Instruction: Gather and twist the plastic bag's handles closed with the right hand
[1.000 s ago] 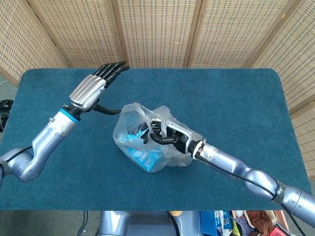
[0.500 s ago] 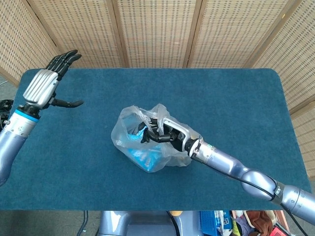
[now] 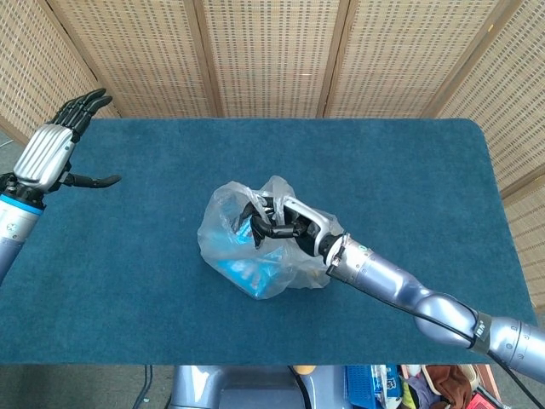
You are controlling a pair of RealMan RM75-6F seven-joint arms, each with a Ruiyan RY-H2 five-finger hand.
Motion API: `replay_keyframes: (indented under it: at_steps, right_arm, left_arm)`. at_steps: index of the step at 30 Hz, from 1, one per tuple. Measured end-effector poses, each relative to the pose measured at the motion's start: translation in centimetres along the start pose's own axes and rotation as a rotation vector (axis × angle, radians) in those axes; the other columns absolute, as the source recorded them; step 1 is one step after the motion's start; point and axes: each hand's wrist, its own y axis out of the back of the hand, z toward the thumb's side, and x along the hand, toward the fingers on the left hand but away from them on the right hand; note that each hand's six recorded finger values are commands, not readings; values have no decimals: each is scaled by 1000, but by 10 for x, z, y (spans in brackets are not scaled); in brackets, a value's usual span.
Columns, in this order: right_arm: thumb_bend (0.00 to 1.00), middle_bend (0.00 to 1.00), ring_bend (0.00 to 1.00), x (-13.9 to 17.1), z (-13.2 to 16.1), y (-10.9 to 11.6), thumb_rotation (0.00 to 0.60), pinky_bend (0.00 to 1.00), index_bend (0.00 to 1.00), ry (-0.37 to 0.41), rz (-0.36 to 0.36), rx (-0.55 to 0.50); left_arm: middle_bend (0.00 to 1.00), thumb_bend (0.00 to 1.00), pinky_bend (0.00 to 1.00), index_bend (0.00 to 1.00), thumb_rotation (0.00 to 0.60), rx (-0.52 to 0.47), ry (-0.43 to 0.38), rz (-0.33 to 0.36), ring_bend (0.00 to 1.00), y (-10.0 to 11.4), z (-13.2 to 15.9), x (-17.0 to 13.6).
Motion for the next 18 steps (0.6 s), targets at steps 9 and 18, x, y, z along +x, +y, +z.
replay_keyframes:
  at_steps: [9,18]
  right_arm:
    - [688,657,514,0,9,-1,600,319,433,43,-42,-43]
    - [693,656,545,1,10,-4,600,554,435,58,-55,-109]
  left_arm:
    - [0,57,33,0,600,19,-5,-2,0,-3,1,-1]
    - [0,60,33,0,600,21,7,-2,0,-5,-3,-4]
